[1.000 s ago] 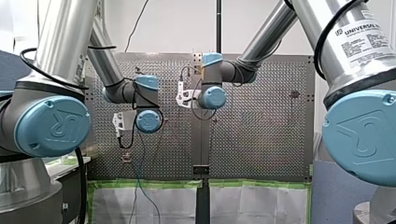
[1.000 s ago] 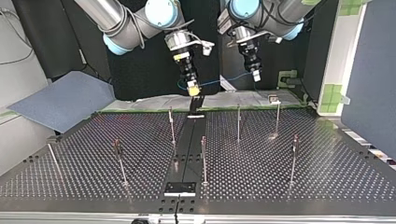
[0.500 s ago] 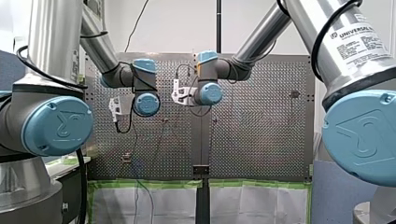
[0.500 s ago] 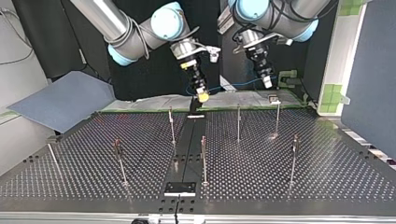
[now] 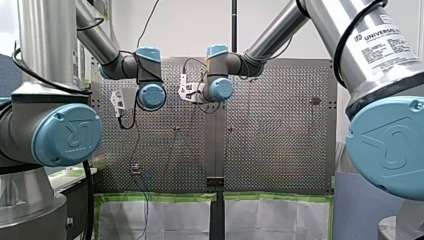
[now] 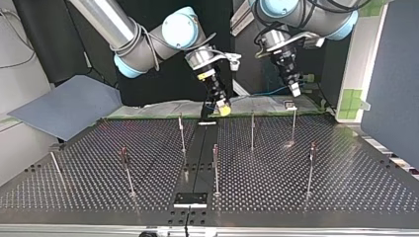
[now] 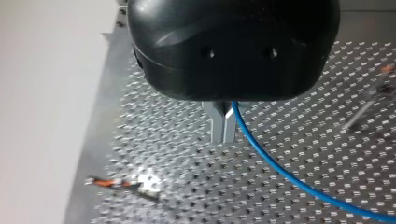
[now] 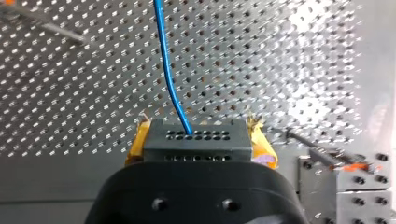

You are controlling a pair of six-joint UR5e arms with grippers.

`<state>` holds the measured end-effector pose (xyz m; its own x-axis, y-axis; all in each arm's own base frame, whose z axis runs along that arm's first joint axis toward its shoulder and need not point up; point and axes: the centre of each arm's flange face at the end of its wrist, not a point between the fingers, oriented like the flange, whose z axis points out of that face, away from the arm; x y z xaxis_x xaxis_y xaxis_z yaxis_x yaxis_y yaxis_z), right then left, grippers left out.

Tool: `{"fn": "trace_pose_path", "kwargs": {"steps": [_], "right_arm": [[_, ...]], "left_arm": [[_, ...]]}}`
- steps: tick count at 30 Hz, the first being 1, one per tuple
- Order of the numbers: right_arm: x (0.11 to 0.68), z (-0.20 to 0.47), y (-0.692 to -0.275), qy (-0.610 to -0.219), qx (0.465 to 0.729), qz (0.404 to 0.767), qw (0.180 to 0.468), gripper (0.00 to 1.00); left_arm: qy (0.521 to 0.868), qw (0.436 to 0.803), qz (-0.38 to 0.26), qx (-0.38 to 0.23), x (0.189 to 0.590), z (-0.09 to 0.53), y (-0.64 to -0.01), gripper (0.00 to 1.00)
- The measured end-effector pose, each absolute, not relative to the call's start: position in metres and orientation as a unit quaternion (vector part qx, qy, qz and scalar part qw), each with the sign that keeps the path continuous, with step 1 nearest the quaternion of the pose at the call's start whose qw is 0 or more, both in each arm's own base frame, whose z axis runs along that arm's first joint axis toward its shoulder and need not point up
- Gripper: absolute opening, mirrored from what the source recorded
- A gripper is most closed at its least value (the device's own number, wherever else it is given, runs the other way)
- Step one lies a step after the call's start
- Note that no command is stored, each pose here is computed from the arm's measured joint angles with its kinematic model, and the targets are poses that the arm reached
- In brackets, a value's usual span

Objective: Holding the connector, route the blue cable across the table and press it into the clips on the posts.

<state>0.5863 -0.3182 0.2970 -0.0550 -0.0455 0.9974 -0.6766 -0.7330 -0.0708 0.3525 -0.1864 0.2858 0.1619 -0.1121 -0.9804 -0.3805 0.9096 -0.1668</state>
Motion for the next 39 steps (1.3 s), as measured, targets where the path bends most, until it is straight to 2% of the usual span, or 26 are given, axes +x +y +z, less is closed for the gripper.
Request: {"fn": "trace_pose_path", "kwargs": {"steps": [7, 16, 28, 39], "right_arm": [[0.595, 0.316, -0.323, -0.278, 0.643, 0.678, 0.224, 0.00], [0.605, 0.339, -0.329, -0.277, 0.644, 0.680, 0.213, 0.00], [0.632, 0.321, -0.339, -0.274, 0.668, 0.666, 0.188, 0.00], [0.644, 0.347, -0.346, -0.278, 0.662, 0.673, 0.180, 0.00]], "left_arm": [[0.614, 0.759, 0.079, -0.203, 0.361, 0.323, -0.179, 0.00], [0.601, 0.770, 0.073, -0.203, 0.382, 0.341, -0.170, 0.00], [0.592, 0.776, 0.070, -0.208, 0.403, 0.350, -0.143, 0.00], [0.603, 0.769, 0.070, -0.200, 0.438, 0.340, -0.117, 0.00]]}}
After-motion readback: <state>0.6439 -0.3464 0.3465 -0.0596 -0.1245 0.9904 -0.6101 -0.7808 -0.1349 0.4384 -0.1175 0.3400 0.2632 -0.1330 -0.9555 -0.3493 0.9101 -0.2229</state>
